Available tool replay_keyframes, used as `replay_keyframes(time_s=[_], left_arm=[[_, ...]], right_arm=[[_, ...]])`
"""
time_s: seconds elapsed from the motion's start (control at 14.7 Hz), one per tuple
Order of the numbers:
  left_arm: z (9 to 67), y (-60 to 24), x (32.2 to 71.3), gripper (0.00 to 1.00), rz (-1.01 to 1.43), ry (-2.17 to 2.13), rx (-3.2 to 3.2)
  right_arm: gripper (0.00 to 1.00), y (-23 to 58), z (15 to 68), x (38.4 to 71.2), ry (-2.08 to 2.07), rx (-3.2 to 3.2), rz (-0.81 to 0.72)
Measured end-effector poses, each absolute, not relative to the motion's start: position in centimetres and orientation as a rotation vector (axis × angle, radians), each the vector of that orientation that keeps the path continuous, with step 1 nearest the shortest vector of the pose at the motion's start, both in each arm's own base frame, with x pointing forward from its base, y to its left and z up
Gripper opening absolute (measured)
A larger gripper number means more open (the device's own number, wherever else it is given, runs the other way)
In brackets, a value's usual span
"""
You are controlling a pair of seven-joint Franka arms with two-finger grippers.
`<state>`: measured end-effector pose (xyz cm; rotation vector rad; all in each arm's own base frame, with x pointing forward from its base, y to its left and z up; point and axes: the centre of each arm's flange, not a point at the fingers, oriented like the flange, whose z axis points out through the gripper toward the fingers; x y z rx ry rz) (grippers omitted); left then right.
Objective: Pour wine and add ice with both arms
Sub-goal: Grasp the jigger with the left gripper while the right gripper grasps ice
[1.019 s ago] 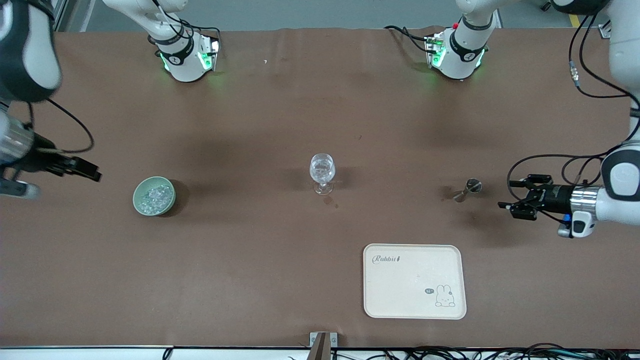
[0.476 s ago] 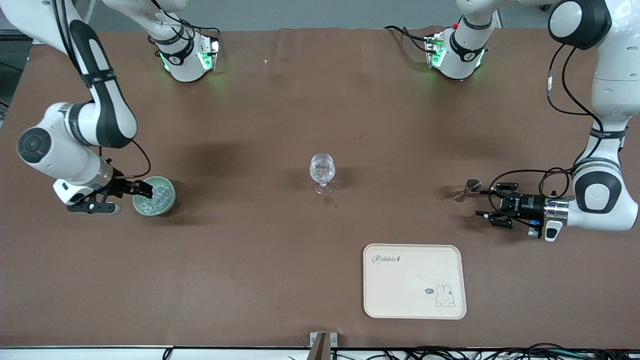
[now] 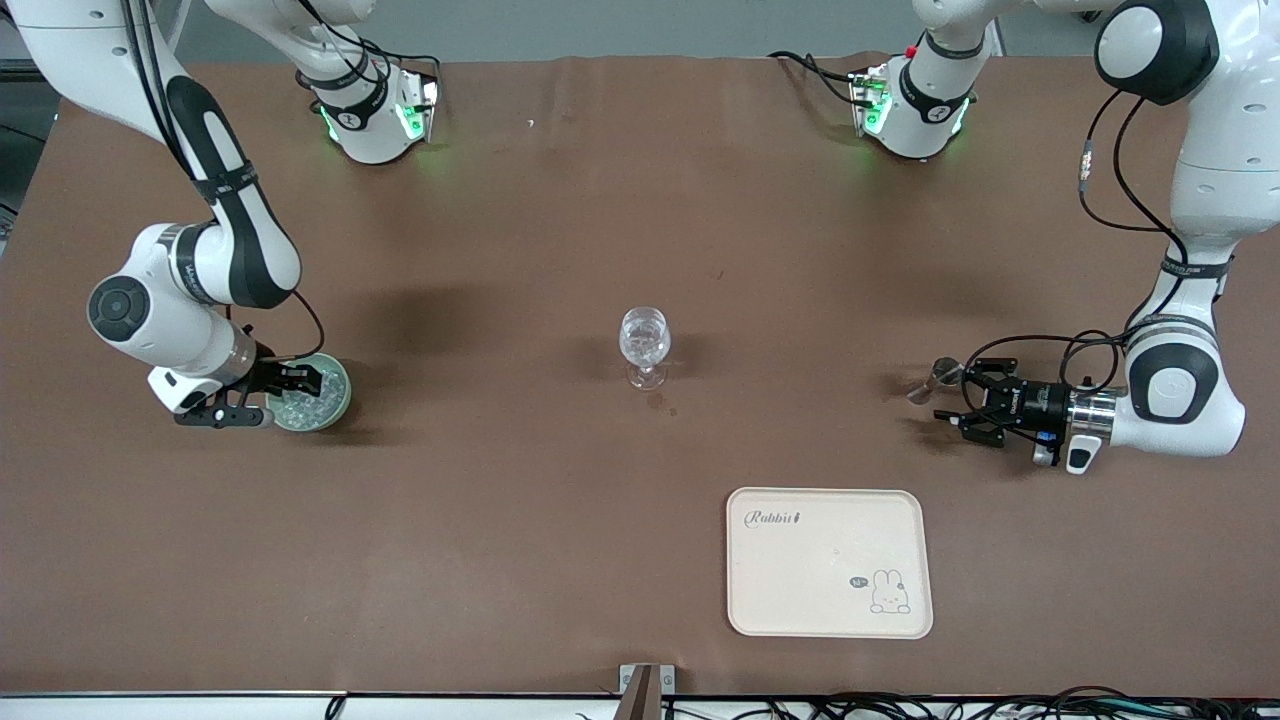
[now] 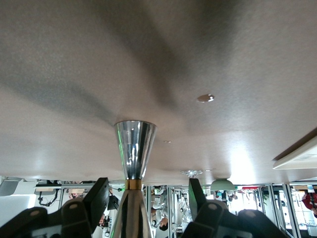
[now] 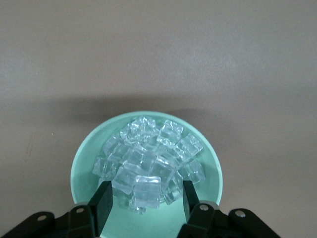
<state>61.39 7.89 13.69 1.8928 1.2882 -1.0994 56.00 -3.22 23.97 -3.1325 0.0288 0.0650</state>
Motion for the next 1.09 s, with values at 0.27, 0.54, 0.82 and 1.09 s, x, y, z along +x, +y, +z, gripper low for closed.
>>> replay_keyframes(time_s=[0.27,0.54,0.82,1.09], left_arm=[[13.2,7.2,60.8,0.67,-1.129,1.265,1.892],[12.5,7.0,60.4,0.58,-1.133,1.235,1.897],[12.2,6.9,60.3,0.37,-1.138,1.231,1.896],[12.5,6.4,60.6,0.22,-1.137,1.216,1.9]], right_arm=[[0.57,-3.2,23.3,55.5,0.028,-3.132,0.083],[0.52,-3.2,23.1,55.3,0.03,-3.132,0.088],[0.5,-3.3,22.4,55.3,0.034,-3.133,0.076],[0.48,-3.4,22.0,55.3,0.035,-3.133,0.08]])
